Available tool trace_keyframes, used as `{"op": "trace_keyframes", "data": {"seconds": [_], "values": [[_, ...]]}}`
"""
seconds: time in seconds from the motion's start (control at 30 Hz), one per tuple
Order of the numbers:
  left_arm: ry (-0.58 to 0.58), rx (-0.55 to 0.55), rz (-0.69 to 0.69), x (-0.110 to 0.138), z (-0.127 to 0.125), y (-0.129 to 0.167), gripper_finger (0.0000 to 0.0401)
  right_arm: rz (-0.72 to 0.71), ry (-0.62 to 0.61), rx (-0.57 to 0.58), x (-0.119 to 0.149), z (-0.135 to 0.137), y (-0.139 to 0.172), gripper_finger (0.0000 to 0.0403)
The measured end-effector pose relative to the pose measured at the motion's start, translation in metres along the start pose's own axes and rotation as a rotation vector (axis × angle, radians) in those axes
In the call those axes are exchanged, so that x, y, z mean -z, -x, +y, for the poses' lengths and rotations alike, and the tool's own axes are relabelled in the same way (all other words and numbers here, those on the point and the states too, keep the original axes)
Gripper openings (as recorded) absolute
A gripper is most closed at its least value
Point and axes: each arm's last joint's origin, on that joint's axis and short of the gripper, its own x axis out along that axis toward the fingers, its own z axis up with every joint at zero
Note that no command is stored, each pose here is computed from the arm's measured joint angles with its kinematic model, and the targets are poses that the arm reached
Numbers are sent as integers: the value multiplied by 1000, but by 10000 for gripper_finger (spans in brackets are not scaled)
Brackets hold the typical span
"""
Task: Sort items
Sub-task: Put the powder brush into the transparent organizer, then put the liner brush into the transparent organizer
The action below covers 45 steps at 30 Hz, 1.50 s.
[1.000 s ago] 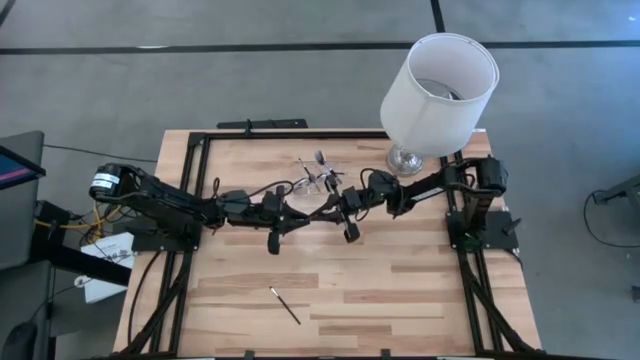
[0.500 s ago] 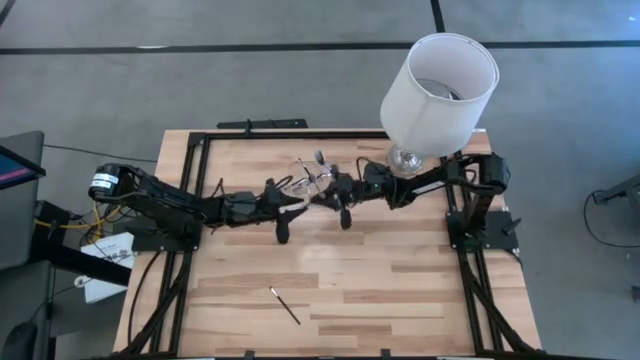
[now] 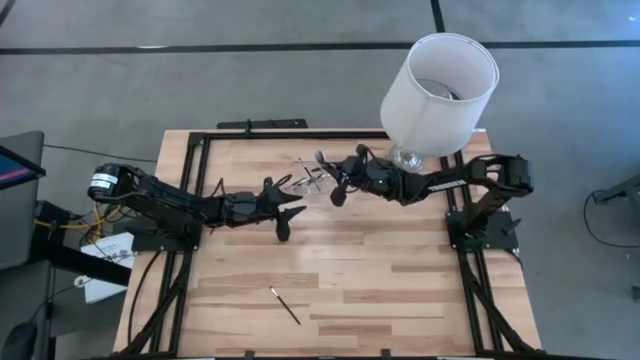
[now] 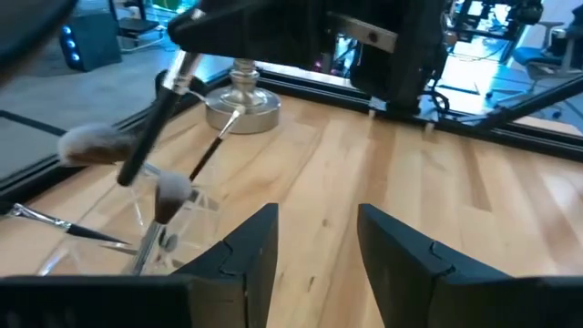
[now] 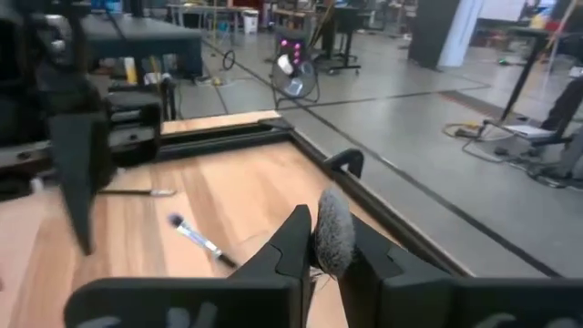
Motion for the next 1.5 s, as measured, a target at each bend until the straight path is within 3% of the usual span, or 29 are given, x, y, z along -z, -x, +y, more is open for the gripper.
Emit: {"op": "trace_keyframes", "data": {"seconds": [0.2, 0.43, 0.57, 0.8, 0.87, 1.07, 1.3, 1.43, 1.5], "values": [[7, 3, -3, 0, 0, 0, 148, 70, -24, 16, 0, -1, -21, 16], [56, 9, -28, -6, 0, 4, 148, 414, -14, 66, 6, -3, -54, 30], [64, 24, -50, -11, -3, 7, 148, 526, -13, 72, 2, 1, -69, 49], [71, 52, -77, -22, -6, 20, 148, 525, 41, 46, -5, 8, -77, 67], [55, 10, -45, -22, -5, 26, 147, 525, 59, 32, -9, 11, -72, 77], [3, -253, 175, -3, 2, 49, 147, 465, 70, -6, -38, 22, -52, 113], [123, -426, 417, 29, 13, 60, 147, 377, 64, -61, -70, 37, -26, 149], [48, -580, 438, 41, 20, 58, 147, 363, 75, -98, -75, 49, -18, 158], [86, -634, 436, 42, 28, 54, 147, 366, 83, -112, -74, 54, -16, 161]]}}
